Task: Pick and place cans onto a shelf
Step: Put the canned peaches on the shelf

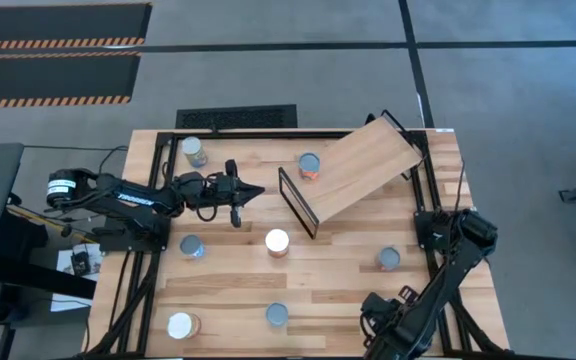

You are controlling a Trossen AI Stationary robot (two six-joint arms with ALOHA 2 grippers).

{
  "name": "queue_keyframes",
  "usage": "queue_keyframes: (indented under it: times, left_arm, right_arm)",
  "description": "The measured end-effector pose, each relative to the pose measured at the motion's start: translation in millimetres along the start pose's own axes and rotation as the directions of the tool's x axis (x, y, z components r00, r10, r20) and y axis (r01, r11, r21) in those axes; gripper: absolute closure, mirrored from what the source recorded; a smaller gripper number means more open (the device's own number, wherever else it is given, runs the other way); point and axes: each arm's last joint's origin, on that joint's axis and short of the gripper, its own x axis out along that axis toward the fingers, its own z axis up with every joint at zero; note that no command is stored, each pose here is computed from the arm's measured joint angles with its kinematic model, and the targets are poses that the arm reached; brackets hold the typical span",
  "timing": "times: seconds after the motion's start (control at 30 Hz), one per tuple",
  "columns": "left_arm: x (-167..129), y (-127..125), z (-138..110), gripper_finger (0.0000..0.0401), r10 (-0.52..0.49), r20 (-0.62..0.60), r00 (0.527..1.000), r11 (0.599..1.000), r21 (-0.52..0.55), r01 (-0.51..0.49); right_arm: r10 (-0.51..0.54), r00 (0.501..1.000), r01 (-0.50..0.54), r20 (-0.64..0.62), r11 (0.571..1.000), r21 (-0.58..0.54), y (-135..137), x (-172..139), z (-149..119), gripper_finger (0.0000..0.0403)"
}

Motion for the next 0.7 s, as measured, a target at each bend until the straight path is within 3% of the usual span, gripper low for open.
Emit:
queue_keyframes:
  times: [0.17,0.43,0.7]
  left_arm:
    - [0,0,0,0.0401,0.000,0.000,1.000,1.000,0.001,0.000]
    - [0,0,0,0.0401,0.000,0.001,1.000,1.000,0.001,0.000]
    - [0,0,0,0.0401,0.005,0.001,1.000,1.000,0.000,-0.005]
  right_arm:
    - [0.002,1.000,-0.002,-0.008,0.999,-0.051,0,0,5,0.0287]
    - [0.019,1.000,-0.019,-0.001,0.991,-0.136,-5,-8,33,0.0391]
    - [0.188,0.976,-0.152,0.111,0.951,-0.270,-32,-69,77,0.0399]
